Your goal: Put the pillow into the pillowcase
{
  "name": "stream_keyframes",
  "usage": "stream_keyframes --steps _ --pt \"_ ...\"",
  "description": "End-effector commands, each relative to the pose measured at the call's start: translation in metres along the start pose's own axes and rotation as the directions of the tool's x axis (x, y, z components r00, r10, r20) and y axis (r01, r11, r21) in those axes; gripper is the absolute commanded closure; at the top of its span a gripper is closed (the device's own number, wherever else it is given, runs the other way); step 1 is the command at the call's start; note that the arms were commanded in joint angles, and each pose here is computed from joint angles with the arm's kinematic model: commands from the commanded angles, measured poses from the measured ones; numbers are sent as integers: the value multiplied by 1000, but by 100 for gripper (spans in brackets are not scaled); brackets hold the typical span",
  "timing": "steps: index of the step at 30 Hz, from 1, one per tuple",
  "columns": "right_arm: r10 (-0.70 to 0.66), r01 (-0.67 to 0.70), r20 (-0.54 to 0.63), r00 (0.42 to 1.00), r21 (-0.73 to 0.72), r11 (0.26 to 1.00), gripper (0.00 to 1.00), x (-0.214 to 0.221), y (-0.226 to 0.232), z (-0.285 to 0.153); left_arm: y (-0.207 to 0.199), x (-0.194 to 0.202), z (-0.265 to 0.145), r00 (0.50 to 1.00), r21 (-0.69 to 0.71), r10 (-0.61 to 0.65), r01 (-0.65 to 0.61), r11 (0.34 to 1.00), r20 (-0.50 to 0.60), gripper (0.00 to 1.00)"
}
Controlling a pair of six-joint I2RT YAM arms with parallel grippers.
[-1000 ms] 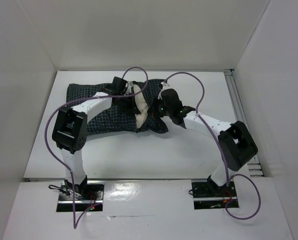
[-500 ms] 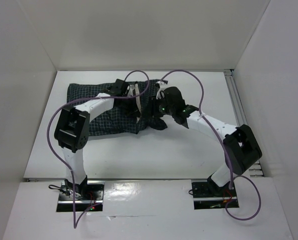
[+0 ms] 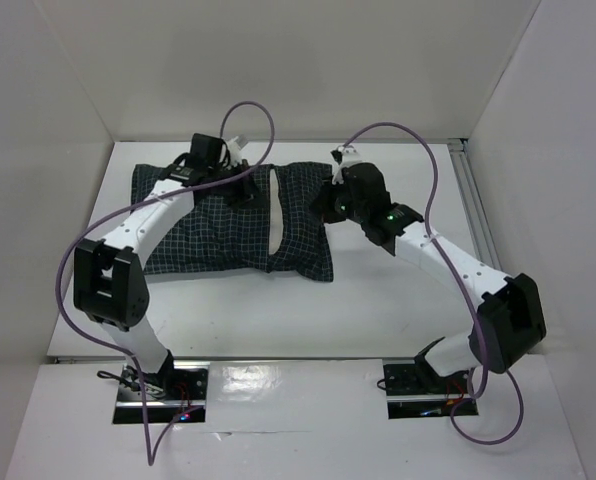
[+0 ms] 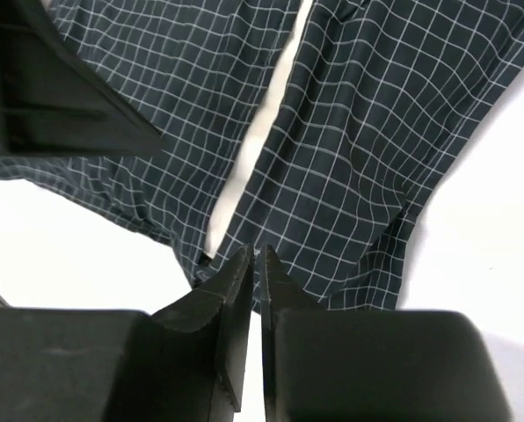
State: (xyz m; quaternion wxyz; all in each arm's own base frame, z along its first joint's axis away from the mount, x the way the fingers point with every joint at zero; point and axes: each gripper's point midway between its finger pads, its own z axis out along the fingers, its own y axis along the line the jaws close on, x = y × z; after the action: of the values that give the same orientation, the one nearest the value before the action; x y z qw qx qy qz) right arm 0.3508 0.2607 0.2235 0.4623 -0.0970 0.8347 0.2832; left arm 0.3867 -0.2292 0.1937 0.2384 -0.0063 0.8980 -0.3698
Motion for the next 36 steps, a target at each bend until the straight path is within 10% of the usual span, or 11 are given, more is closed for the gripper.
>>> stream_keyframes --steps 1,4,18,21,24,36 --pt "-10 10 5 1000 44 999 86 -15 -2 2 2 -17 -27 999 9 9 -9 1000 49 100" --pt "-9 9 -12 1000 36 999 64 -22 2 14 24 -29 -42 992 -143 38 -20 989 122 97" --pt "-22 58 -238 971 145 988 42 39 -8 136 64 1 13 999 -255 -9 22 967 51 54" --pt "-28 74 -246 969 181 981 59 45 -13 140 70 9 25 1000 -289 -4 12 957 28 53" --pt "-7 57 -234 972 209 976 100 44 -17 135 79 15 35 1000 -317 -19 21 948 10 53" --pt "-33 34 6 999 -221 975 100 -50 89 68 86 16 48 999 -316 -34 34 948 6 58"
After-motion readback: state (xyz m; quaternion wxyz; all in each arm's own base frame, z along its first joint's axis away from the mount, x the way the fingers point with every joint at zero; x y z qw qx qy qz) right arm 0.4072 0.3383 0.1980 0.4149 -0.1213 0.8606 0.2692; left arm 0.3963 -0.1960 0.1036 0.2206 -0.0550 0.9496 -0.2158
